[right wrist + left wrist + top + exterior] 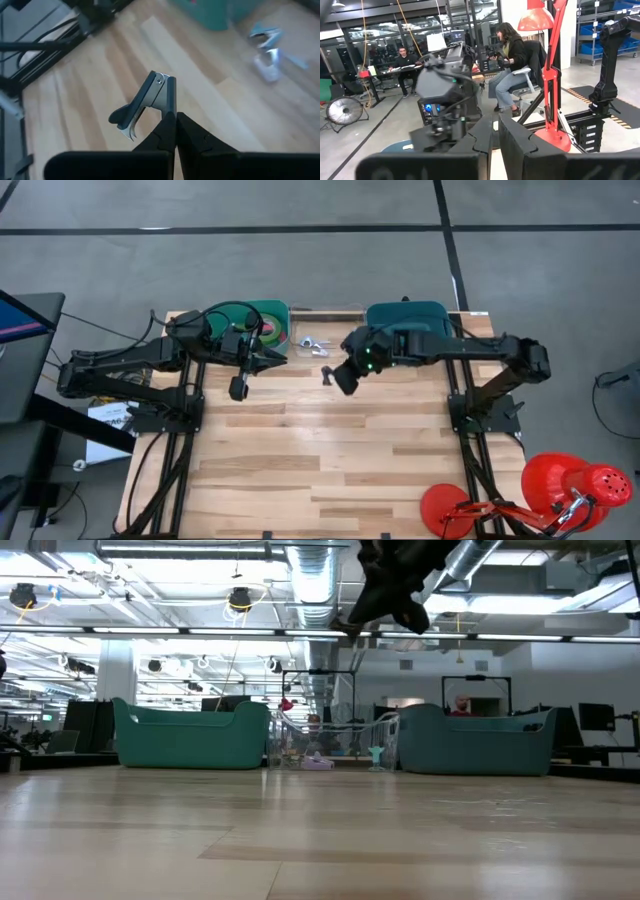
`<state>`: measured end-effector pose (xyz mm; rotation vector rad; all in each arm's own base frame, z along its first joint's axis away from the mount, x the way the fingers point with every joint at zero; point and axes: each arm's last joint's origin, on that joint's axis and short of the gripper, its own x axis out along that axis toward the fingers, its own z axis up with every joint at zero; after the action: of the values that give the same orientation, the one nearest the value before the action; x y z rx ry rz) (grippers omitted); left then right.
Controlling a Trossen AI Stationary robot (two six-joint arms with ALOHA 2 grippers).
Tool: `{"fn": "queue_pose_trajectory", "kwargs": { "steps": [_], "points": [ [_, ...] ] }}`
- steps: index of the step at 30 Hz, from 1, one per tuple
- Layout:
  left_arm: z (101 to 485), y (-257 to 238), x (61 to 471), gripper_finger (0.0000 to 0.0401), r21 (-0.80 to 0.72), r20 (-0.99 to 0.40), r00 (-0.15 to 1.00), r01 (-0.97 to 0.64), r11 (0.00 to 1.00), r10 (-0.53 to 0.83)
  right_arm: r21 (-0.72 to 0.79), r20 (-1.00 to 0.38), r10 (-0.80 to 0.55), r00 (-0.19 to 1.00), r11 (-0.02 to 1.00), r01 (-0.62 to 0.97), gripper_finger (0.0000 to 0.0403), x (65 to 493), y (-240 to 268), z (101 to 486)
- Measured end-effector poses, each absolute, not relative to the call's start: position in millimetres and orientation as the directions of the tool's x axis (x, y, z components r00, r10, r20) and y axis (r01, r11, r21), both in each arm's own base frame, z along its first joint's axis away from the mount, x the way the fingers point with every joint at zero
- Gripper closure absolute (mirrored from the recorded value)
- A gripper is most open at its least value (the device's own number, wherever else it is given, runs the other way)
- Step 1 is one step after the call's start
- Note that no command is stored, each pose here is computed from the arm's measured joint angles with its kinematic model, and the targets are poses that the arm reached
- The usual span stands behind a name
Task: Pick and place Stapler, Stapler remover, tape
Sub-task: Put the black staple remover into the transparent bin
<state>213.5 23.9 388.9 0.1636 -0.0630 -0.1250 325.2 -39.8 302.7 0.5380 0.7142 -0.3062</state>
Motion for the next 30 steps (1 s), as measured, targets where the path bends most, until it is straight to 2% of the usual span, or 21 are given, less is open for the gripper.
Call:
{"fn": "queue_pose_trajectory", "kwargs": {
  "steps": [15,24,30],
  "points": [
    [389,24,214,0.0380,0.166,0.052,0.990,0.119,0.979,-0.129,0.301,-0.665,-0.175,0.726,0.827,0.475,0.0403,318,-89,305],
    [389,24,214,0.0380,0.166,0.052,0.990,0.118,0.979,-0.129,0.317,-0.562,-0.316,0.764,0.772,0.552,0.0403,317,-137,308],
    [389,24,214,0.0380,0.166,0.052,0.990,0.119,0.979,-0.129,0.324,-0.556,-0.386,0.736,0.715,0.619,0.0403,313,-171,298]
  ]
}}
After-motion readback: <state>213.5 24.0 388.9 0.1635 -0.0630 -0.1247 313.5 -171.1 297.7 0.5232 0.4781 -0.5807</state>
